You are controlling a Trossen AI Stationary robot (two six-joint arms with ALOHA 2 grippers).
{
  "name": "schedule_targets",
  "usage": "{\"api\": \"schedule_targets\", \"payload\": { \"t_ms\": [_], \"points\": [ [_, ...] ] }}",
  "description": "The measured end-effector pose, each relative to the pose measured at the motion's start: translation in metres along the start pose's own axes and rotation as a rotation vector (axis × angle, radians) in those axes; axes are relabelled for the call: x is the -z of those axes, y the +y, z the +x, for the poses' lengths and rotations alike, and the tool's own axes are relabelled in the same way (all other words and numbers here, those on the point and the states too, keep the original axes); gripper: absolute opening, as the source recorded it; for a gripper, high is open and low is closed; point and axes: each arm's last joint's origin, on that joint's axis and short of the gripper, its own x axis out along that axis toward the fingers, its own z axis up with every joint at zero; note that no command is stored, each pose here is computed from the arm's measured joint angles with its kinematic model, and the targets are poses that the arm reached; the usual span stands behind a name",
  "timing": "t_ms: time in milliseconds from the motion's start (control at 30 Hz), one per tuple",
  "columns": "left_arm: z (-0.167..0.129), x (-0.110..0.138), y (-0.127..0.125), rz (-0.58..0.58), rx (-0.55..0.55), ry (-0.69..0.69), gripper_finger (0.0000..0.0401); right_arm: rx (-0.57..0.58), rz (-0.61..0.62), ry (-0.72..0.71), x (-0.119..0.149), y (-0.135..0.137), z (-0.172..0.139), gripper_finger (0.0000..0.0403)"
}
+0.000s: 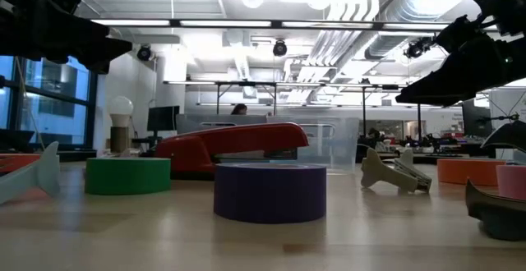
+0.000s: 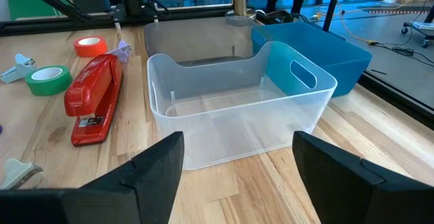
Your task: Pick and place Stapler, Stapler remover, tape
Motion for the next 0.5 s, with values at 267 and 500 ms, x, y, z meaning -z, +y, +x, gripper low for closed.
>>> {"api": "schedule_targets", "payload": {
  "t_ms": [267,500],
  "points": [
    [0.0000,0.0000,0.0000,0.000,0.000,0.000,0.0238,0.000,0.000,0.000,-0.0001,0.0000,0.0000,0.0268],
    [0.0000,0.0001,0.0000,0.000,0.000,0.000,0.0238,0.011,-0.069,-0.003,-0.0003,-0.0003,0.0000,0.0268]
  ]
}}
